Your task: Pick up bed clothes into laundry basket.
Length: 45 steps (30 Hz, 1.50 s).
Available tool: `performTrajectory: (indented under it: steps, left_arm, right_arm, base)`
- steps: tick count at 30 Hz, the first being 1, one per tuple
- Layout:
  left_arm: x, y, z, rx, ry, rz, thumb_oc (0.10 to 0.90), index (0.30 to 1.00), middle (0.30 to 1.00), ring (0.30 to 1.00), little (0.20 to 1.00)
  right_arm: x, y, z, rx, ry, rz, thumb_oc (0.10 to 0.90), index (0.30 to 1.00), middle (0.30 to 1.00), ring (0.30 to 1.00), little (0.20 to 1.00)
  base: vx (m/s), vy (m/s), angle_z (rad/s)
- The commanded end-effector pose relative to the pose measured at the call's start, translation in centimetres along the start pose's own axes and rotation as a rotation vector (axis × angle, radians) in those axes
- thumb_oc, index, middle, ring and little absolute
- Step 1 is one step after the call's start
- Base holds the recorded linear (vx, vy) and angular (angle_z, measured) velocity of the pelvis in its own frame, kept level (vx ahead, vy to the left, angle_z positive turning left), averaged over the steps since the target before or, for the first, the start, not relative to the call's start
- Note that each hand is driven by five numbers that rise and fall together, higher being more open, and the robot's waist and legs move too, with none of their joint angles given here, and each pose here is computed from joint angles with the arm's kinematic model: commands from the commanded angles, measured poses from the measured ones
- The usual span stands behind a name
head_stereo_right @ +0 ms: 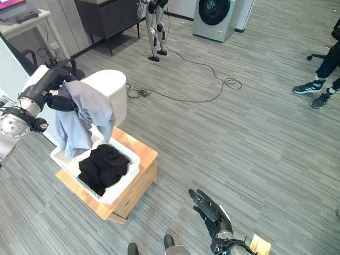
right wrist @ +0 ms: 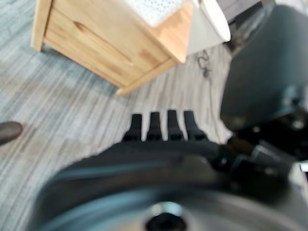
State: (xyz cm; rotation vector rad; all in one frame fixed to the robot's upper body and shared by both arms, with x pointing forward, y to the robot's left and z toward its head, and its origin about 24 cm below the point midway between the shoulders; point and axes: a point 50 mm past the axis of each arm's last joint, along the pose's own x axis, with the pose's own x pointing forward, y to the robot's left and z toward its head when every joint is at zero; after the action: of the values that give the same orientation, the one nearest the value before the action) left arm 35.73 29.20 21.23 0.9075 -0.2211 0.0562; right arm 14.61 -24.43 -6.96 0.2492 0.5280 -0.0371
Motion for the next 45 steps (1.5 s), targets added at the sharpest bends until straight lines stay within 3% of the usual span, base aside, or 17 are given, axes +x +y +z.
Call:
performTrajectory:
  steps: [1, 21, 25, 26, 27, 28, 37, 45]
  left_arm:
    - [0.9, 7.7, 3.8, -0.079, -0.142, 0.348, 0.4, 0.3, 0.3, 0.3, 0.3]
    - [-2.0, 0.2, -4.4, -0.155, 0.157, 0.276, 0.4, 0.3, 0.3, 0.3, 0.3]
    - [-3.1, -3.0, -6.5, -0.038, 0.256, 0.129, 0.4, 0.3, 0.3, 0.3, 0.3]
    - [-3.6, -3.7, -7.5, 0.018, 0.31, 0.053, 0.471, 0.406, 0.406, 0.406, 0.406]
    - [-3.6, -3.7, -7.5, 0.018, 0.309, 0.053, 0.471, 0.406, 0.406, 0.406, 0.406]
    - [-3.4, -4.1, -7.6, 0.095, 0.322, 0.009, 0.8, 0.9, 0.9, 0.9, 0.9]
    - [-2.8, -3.1, -5.4, 0.027, 0.201, 0.086, 0.8, 0.9, 0.9, 0.9, 0.9]
    - [-4.9, 0.6, -1.5, -0.324, -0.112, 0.209, 0.8, 0.9, 0.9, 0.9, 0.9]
  right_arm:
    - [0.2, 0.9, 4.0, -0.056, -0.195, 0.072, 0.8, 0.9, 0.9, 0.9, 0.9]
    - [1.2, 2.0, 5.6, -0.077, -0.25, 0.109, 0.8, 0.9, 0.9, 0.9, 0.9]
    - [1.2, 2.1, 5.6, -0.079, -0.253, 0.108, 0.8, 0.9, 0.9, 0.9, 0.9]
    - [1.3, 2.1, 5.7, -0.081, -0.253, 0.109, 0.8, 0.9, 0.9, 0.9, 0.9]
    - [1.3, 2.1, 5.7, -0.08, -0.253, 0.109, 0.8, 0.9, 0.9, 0.9, 0.9]
    - [1.4, 2.2, 5.8, -0.085, -0.252, 0.119, 0.8, 0.9, 0.9, 0.9, 0.9]
    - [1.2, 2.5, 5.9, -0.078, -0.255, 0.144, 0.8, 0.9, 0.9, 0.9, 0.9]
    - [1.1, 1.9, 5.6, -0.079, -0.241, 0.122, 0.8, 0.9, 0.9, 0.9, 0.9]
  base:
    - [-0.06, 0.01, -0.05]
    - [-0.02, 0.004, -0.03]
    - [0.0, 0.0, 0.0]
    - [0.0, 0.0, 0.0]
    - [0.0, 0.0, 0.0]
    - [0.0, 0.0, 0.0]
    - [0.0, -0.001, 0.01]
    - [0.02, -0.001, 0.03]
